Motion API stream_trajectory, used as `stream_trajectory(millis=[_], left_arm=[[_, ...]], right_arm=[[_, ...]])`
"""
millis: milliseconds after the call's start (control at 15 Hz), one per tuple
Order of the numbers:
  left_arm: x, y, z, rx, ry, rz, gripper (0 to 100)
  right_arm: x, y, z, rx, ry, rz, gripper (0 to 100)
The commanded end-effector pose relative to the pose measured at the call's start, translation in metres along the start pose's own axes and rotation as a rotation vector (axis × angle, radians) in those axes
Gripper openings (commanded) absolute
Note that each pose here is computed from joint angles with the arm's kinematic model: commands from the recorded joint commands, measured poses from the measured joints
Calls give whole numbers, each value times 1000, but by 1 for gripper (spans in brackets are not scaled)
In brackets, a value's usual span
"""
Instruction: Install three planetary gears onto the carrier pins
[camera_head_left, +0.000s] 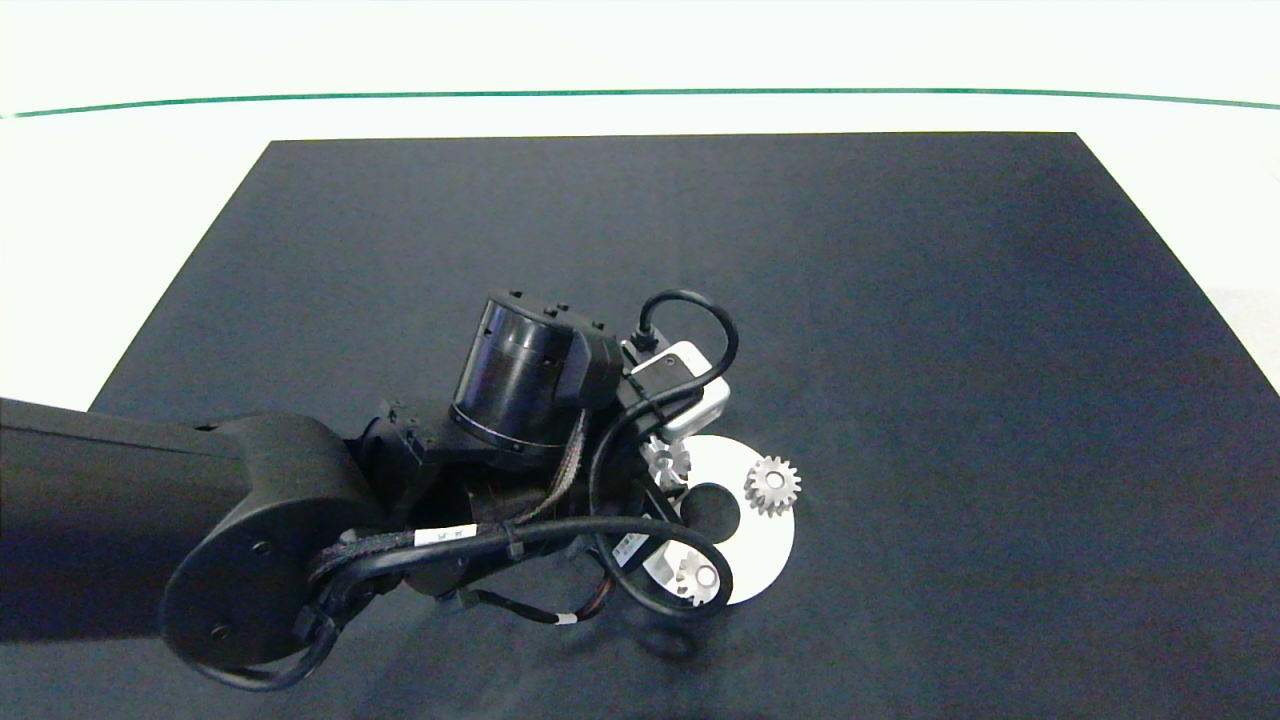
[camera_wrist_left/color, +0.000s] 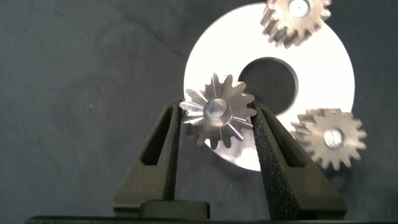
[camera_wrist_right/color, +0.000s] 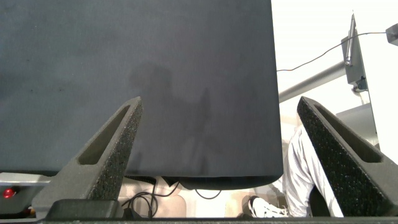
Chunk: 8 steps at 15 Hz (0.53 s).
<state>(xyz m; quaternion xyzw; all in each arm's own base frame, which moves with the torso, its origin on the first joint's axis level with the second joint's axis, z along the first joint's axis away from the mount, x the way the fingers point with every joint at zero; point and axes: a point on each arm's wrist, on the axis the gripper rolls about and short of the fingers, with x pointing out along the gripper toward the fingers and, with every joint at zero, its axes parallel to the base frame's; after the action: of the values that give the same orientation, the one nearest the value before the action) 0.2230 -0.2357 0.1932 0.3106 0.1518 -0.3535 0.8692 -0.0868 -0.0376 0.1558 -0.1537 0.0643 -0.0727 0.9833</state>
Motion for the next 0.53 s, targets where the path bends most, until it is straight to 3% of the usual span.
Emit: stream_trajectory(millis=[67, 533], left_arm=[[6, 0, 1, 3, 6, 1, 4], [7, 3, -2, 2, 13, 7, 4]], right_arm=[[-1, 0, -1, -1, 0, -4, 100], [-1, 0, -1, -1, -2, -3, 100]])
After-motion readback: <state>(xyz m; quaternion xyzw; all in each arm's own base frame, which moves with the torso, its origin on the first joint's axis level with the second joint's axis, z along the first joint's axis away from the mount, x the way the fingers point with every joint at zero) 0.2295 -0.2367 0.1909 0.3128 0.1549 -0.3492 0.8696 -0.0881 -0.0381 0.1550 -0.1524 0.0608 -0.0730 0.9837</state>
